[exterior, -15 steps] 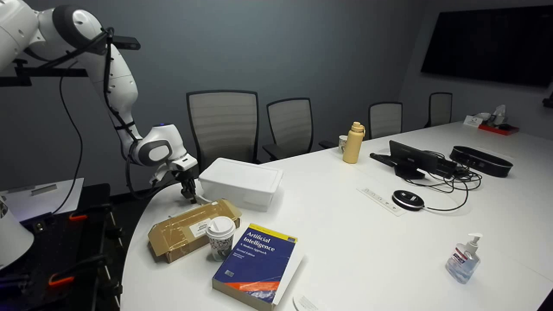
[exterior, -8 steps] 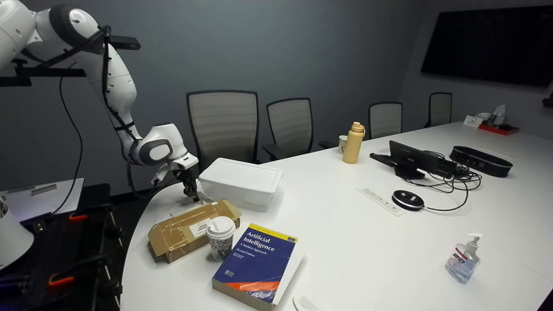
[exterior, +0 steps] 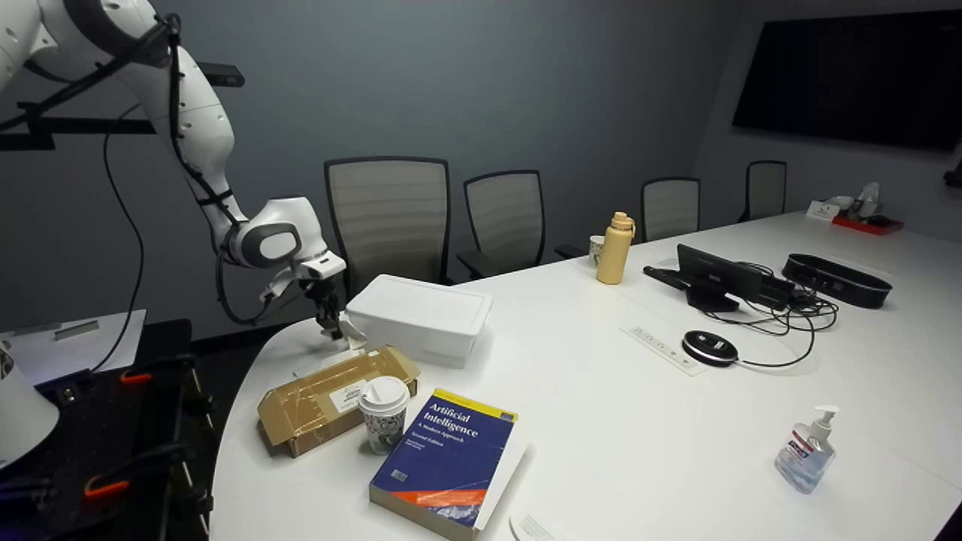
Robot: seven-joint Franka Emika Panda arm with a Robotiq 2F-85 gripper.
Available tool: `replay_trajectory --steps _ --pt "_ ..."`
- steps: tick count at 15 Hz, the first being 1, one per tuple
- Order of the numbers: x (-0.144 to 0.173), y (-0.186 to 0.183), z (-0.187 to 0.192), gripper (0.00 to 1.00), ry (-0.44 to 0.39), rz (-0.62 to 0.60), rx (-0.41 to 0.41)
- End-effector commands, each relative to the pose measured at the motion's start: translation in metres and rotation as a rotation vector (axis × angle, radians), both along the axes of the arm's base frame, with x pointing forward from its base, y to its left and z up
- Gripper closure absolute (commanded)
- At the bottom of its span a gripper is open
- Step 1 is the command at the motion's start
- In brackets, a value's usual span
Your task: Clean the box
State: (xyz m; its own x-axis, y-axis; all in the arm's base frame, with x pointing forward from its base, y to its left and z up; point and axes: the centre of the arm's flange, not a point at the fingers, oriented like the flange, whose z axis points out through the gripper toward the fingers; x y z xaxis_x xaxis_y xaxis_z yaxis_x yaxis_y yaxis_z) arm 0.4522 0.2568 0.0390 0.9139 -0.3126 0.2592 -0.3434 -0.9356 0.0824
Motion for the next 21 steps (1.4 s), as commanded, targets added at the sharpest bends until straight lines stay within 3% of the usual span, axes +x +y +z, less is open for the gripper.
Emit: replay_trajectory --steps 1,11,21 --pt "-0.005 -0.009 0.042 1.00 0.075 -0.010 0.018" --pt "0.011 -0.064 0.088 1.00 0.103 -0.105 0.020" --pt "0.009 -0.147 0.057 1.00 0.154 -0.284 -0.012"
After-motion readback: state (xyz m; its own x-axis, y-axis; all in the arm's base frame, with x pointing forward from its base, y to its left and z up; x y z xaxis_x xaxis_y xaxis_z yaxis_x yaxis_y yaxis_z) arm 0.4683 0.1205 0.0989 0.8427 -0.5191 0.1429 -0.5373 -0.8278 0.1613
